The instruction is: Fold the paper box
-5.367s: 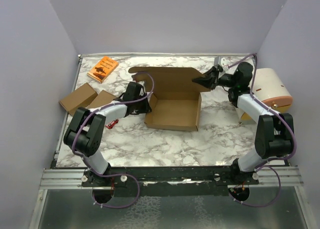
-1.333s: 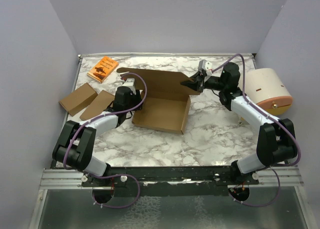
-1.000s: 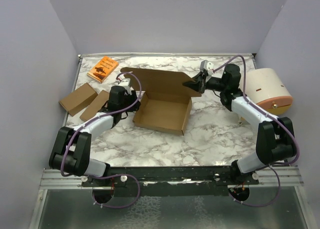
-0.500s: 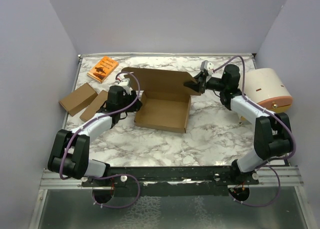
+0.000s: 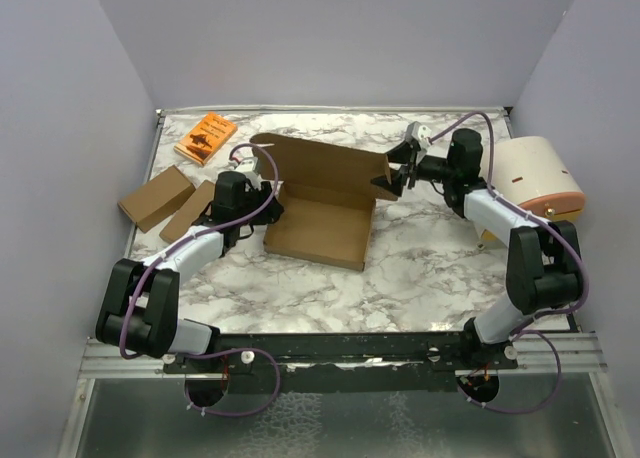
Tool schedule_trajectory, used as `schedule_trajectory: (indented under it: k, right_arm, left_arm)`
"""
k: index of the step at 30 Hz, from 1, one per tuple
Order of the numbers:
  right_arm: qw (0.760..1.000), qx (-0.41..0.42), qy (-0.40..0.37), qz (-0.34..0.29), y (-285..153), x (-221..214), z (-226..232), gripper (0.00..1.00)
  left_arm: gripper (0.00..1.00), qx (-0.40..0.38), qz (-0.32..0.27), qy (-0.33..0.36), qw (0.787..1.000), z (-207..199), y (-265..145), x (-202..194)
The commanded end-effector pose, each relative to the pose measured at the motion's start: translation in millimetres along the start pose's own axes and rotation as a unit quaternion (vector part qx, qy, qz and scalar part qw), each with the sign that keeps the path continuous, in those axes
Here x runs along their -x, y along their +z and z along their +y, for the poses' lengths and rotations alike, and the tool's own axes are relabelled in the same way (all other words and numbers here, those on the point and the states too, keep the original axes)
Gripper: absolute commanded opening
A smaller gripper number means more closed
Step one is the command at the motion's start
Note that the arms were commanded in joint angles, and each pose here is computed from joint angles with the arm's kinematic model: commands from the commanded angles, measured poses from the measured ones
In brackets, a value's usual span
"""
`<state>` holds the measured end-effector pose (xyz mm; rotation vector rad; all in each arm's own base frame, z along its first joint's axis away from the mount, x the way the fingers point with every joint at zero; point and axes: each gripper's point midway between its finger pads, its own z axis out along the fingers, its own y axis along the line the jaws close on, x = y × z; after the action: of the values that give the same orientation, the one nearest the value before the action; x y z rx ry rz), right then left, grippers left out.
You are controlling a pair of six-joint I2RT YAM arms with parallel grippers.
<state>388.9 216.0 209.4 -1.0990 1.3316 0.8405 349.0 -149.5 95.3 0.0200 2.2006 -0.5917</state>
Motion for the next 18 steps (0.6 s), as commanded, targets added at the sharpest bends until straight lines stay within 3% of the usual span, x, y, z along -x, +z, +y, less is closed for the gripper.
schedule_trajectory:
  k: [1,9,18]
  right_arm:
    - [1.000,0.016,0.018,-0.012,-7,12,-4,0.66]
    - [0.997,0.027,0.073,-0.014,-5,11,-6,0.63]
    - [0.998,0.032,0.047,-0.003,-6,4,-7,0.46]
  left_arm:
    - [0.46,-0.014,-0.007,-0.006,1.000,-6,-7,5]
    - [0.46,-0.036,-0.006,-0.013,0.999,-16,-20,13]
    - [0.49,0.089,0.027,-0.011,0.996,41,-48,25]
